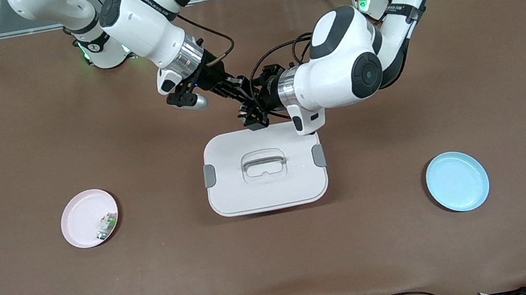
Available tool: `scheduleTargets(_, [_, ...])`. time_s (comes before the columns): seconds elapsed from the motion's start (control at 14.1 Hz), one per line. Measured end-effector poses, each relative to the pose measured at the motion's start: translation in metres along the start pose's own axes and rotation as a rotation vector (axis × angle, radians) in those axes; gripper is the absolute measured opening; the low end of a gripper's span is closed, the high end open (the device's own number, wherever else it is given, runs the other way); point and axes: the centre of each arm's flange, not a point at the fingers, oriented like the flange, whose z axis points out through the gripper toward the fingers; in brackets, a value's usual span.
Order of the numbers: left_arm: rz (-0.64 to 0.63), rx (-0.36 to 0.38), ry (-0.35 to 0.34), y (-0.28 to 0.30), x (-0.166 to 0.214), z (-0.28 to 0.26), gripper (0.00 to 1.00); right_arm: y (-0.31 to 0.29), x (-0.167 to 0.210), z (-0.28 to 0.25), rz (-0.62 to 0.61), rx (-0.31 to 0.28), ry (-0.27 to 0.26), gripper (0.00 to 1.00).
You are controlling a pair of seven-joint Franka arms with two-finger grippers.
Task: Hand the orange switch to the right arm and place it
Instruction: 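Carry the switch to the pink plate while the left gripper withdraws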
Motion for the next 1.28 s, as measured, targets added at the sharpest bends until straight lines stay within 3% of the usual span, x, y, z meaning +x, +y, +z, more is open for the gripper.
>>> scheduleTargets(0.35, [0.023, -0.024, 0.027, 0.002, -0.004, -0.011, 1.0, -0.005, 0.002, -0.009, -0.086, -0.022, -0.025, 0.43])
scheduleTargets(0.57, [0.052, -0.059, 0.078, 0.006, -0.006, -0.027, 1.0, 0.0, 0.012, -0.027, -0.227, -0.082, -0.089, 0.43])
scheduleTargets(0.64, [0.058, -0.068, 0.092, 0.007, -0.005, -0.032, 1.0, 0.003, 0.016, -0.035, -0.302, -0.117, -0.102, 0.43])
scheduleTargets(0.78, [0.067, -0.083, 0.112, 0.007, -0.005, -0.041, 1.0, 0.016, 0.03, -0.053, -0.498, -0.247, -0.111, 0.43])
scheduleTargets(0.99, [0.106, -0.095, 0.21, 0.006, -0.003, -0.048, 1.0, 0.04, 0.06, -0.086, -0.725, -0.43, -0.137, 0.43])
scheduleTargets(1.28, [0.129, -0.117, 0.307, 0.009, 0.013, -0.065, 1.0, 0.068, 0.104, -0.121, -0.974, -0.563, -0.186, 0.43])
